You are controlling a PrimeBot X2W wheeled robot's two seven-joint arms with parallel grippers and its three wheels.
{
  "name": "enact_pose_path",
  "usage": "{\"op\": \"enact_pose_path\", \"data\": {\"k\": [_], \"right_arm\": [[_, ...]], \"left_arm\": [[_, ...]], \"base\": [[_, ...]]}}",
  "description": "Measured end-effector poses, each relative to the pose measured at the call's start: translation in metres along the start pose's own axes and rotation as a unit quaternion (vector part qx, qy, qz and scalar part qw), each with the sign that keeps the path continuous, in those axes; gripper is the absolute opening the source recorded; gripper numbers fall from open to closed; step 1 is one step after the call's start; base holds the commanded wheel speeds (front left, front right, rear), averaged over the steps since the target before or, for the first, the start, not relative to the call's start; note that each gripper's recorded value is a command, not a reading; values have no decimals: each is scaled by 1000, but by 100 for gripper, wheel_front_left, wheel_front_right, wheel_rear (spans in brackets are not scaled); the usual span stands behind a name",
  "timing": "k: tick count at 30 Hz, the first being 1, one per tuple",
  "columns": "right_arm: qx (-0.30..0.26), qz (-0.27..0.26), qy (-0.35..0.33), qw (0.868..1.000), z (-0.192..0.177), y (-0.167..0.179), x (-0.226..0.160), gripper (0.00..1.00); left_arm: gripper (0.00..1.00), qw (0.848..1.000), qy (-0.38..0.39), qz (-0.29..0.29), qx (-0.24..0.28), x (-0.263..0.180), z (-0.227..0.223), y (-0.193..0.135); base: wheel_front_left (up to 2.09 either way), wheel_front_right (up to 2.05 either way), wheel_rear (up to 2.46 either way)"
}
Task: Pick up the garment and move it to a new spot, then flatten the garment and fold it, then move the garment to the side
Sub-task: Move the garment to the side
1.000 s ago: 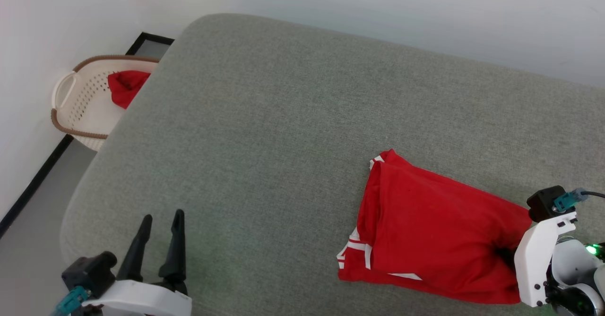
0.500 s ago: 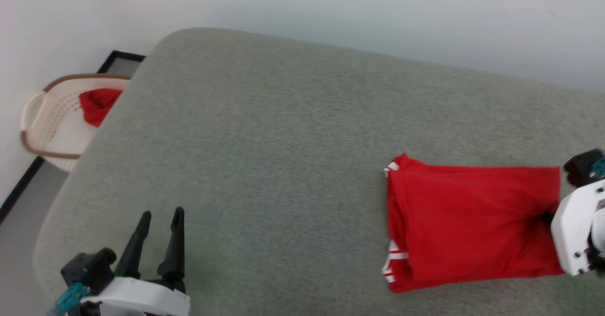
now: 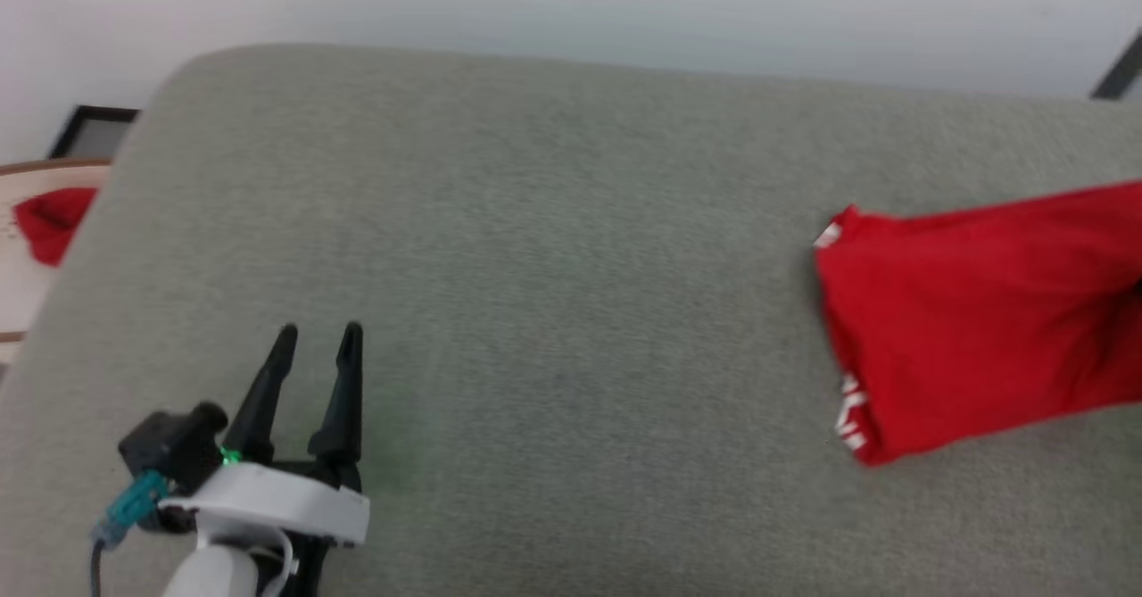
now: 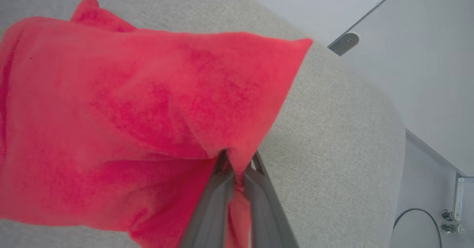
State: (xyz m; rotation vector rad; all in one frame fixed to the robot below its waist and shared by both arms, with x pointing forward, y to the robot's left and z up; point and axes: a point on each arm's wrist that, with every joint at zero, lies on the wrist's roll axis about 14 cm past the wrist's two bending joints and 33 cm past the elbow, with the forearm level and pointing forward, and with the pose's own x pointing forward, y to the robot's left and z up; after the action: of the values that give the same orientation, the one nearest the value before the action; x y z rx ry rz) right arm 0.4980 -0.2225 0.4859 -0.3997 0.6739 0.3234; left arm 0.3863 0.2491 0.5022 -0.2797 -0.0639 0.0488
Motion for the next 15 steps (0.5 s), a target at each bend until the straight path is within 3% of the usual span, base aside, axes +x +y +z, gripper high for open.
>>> {"op": "enact_pose_path", "data": {"k": [15], "right_arm": [[-55, -145, 22, 988, -31, -124, -9, 0]], "left_arm": [[100, 996, 32, -85, 2, 71, -39, -49]], "base": [[0, 0, 0]]}}
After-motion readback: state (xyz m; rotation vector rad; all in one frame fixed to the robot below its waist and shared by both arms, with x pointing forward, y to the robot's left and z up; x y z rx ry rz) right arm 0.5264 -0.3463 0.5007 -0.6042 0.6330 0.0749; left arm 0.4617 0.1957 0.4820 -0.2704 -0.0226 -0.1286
